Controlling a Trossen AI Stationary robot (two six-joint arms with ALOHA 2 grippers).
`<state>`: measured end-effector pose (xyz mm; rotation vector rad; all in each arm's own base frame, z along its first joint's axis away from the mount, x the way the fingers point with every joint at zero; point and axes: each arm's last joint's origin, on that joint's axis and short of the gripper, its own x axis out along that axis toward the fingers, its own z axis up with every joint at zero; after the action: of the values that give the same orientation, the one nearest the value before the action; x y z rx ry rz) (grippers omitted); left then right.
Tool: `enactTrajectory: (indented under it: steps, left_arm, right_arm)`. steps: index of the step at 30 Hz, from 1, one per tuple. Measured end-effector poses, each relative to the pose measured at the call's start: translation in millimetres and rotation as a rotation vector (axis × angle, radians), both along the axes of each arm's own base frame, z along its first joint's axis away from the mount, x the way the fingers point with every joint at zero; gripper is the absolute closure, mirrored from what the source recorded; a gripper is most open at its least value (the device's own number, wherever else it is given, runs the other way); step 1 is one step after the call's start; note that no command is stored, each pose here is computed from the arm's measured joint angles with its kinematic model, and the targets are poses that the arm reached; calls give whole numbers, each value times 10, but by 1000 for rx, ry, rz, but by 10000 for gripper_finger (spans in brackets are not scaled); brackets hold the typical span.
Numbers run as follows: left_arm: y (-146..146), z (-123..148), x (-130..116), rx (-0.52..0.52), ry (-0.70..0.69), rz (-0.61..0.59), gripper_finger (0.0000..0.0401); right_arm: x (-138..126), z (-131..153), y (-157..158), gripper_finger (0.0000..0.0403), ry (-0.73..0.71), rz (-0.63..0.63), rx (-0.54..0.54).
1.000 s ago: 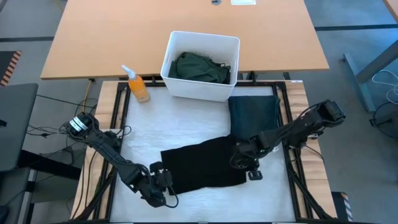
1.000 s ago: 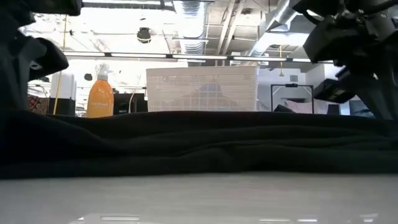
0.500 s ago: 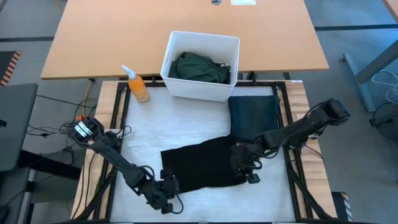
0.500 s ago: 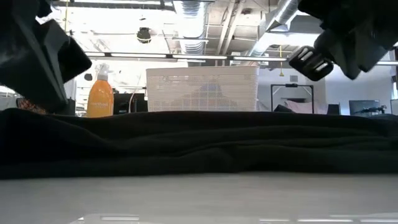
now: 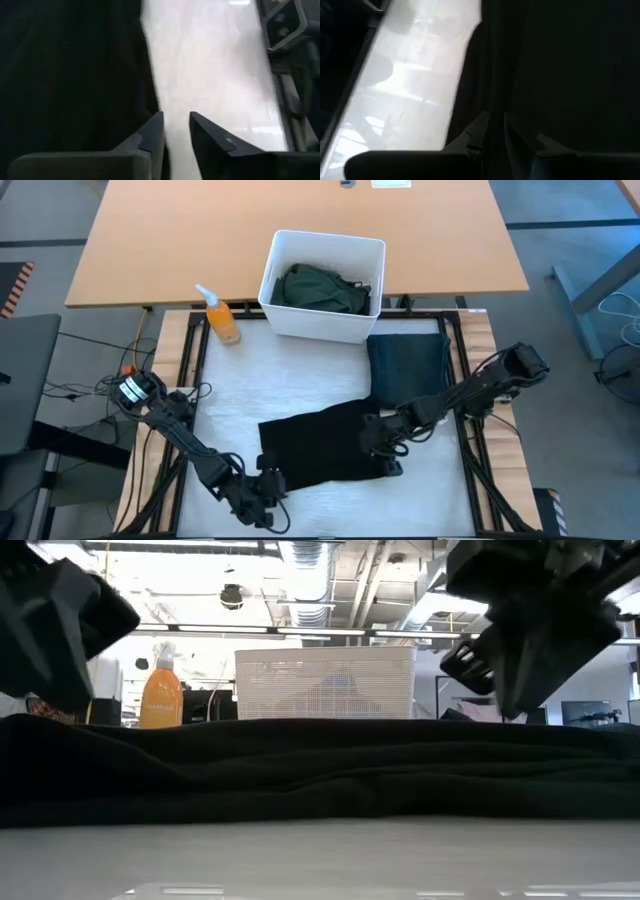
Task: Fold laundry
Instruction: Fold the black t-shirt
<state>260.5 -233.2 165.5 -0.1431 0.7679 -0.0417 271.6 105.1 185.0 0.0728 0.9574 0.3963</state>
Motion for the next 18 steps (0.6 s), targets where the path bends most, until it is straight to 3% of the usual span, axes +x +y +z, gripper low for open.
enactTrajectory:
  steps: [8, 18]
  left_arm:
    - [-37, 100, -20, 47, 83, -8, 244]
    - [-45, -1, -117, 47, 103, 163, 236]
  right_arm:
    - [88, -206, 10, 321, 26, -53, -69]
    - [135, -428, 55, 321, 101, -56, -69]
